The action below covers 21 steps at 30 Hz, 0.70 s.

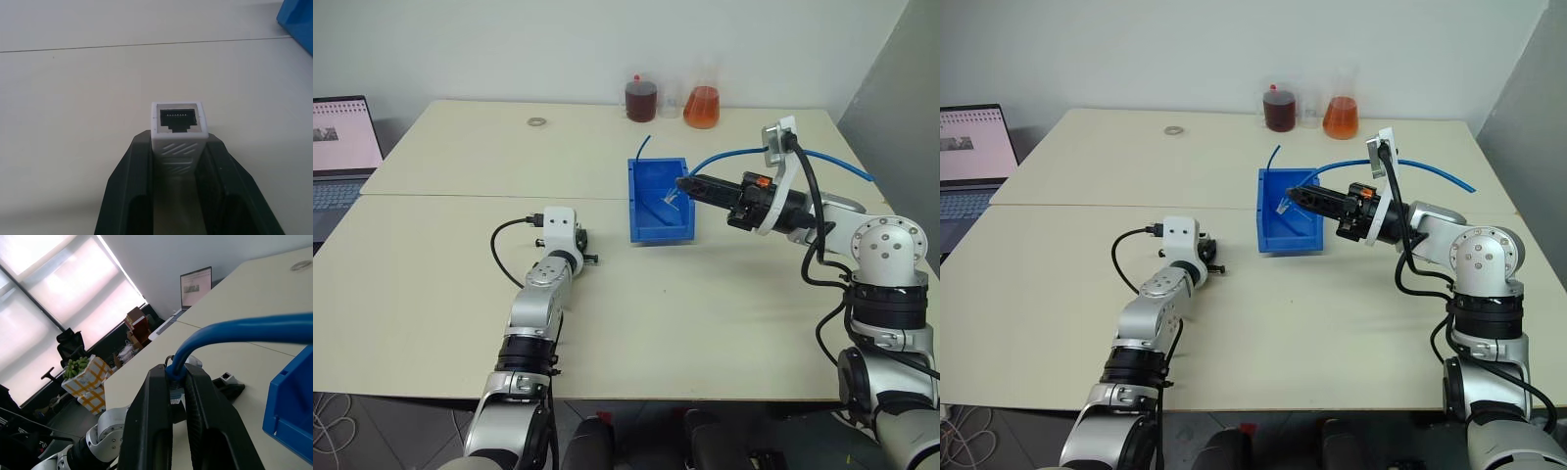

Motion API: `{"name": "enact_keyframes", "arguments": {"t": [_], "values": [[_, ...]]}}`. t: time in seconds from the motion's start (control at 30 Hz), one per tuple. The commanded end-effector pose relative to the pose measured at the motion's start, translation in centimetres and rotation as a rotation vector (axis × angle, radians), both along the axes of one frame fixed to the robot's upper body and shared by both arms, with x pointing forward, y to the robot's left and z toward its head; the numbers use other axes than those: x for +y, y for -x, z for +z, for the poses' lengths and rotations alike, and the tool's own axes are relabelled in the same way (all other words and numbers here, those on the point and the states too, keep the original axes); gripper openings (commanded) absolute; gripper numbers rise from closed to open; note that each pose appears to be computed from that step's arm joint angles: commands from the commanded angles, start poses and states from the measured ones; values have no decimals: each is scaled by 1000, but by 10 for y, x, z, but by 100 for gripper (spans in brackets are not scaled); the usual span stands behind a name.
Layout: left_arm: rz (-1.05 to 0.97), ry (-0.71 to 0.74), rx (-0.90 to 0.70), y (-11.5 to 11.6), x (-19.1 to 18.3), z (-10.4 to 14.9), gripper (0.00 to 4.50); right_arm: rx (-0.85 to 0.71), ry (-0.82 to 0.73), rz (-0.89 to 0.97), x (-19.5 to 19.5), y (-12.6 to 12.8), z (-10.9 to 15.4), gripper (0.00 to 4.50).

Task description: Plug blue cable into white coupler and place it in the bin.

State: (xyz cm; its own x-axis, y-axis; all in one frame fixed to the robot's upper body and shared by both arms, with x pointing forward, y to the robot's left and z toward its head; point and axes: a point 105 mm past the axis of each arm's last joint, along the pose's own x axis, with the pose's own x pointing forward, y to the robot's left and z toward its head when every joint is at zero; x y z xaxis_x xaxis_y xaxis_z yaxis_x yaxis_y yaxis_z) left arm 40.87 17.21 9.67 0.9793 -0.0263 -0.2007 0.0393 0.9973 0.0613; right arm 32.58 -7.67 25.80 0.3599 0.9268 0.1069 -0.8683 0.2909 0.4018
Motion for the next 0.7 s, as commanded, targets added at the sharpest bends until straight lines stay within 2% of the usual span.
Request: {"name": "enact_keyframes", "arguments": {"t": [0.03, 0.1, 0.17, 0.27, 0.4, 0.6, 0.7], "values": [[-164, -19, -55, 7, -2, 18, 80, -89, -5, 1, 0, 5, 18, 11], [-432, -58, -73, 27, -9, 31, 80, -104, 20, 19, 0, 10, 17, 11], [-639, -115, -26, 50, -7, 29, 80, -115, 46, 35, 0, 13, 15, 11], [-866, -121, 11, 80, -7, 33, 80, -128, 75, 51, 0, 16, 12, 11], [-1143, -161, 9, 109, -28, 28, 80, -164, 145, 89, 5, 22, 0, 11], [-1368, -190, -74, 111, -73, 8, 80, -257, 305, 211, 21, 37, -32, 11], [-1416, -201, -90, 107, -83, -2, 80, -362, 430, 273, 25, 44, -53, 11]]}}
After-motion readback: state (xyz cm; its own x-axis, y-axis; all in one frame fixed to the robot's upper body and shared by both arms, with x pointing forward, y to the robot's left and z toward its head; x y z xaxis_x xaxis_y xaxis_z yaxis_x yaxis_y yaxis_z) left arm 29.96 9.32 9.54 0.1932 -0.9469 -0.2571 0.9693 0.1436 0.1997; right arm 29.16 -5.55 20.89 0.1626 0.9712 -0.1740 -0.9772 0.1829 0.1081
